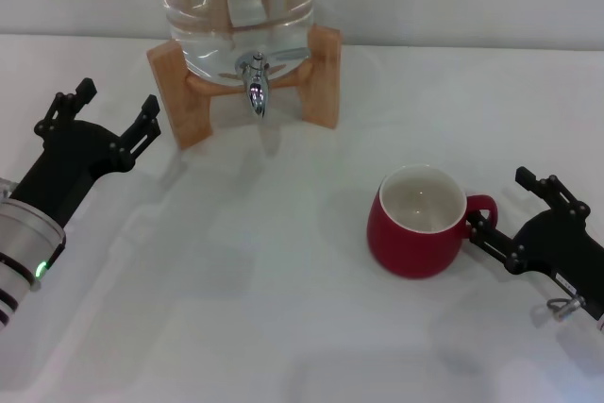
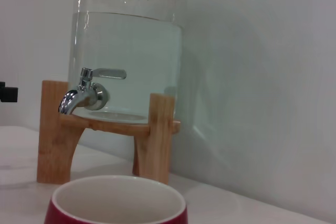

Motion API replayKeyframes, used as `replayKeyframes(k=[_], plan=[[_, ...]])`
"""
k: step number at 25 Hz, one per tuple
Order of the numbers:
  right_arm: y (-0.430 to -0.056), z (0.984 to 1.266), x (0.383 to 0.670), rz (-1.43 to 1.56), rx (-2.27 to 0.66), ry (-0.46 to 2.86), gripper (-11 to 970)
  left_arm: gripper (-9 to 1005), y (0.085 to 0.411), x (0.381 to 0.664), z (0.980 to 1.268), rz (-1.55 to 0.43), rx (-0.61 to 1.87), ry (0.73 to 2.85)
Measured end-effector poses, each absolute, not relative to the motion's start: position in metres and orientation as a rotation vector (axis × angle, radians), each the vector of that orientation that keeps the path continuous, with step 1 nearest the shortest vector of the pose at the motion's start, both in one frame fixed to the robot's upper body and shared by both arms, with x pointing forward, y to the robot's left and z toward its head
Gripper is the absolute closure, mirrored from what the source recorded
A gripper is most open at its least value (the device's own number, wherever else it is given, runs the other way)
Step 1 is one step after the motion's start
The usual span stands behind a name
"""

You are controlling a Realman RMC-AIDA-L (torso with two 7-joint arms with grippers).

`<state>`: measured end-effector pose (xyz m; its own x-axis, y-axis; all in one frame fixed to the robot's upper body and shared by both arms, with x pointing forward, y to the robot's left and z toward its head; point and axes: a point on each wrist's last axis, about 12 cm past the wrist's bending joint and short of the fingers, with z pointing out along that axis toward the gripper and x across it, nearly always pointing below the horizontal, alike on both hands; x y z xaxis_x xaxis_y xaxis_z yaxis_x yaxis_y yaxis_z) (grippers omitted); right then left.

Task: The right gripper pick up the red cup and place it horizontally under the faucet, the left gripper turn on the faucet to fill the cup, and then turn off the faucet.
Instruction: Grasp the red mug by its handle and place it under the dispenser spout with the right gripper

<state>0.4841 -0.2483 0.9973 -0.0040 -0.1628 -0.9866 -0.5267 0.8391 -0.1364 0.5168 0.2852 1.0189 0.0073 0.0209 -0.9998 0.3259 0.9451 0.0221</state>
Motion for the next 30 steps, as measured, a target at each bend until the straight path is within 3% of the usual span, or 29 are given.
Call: replayKeyframes(k=[14, 30], plan=[[-0.2431, 0.997, 0.4881, 0.317, -0.575, 1.583, 138, 122, 0.2839, 0.5195, 1.0193, -0.243, 0.282, 1.556], [-0.2434, 0.9975, 0.489, 0.313, -0.572, 1.582, 272, 122, 0.283, 0.521, 1.0202, -0.245, 0.284, 1.553]])
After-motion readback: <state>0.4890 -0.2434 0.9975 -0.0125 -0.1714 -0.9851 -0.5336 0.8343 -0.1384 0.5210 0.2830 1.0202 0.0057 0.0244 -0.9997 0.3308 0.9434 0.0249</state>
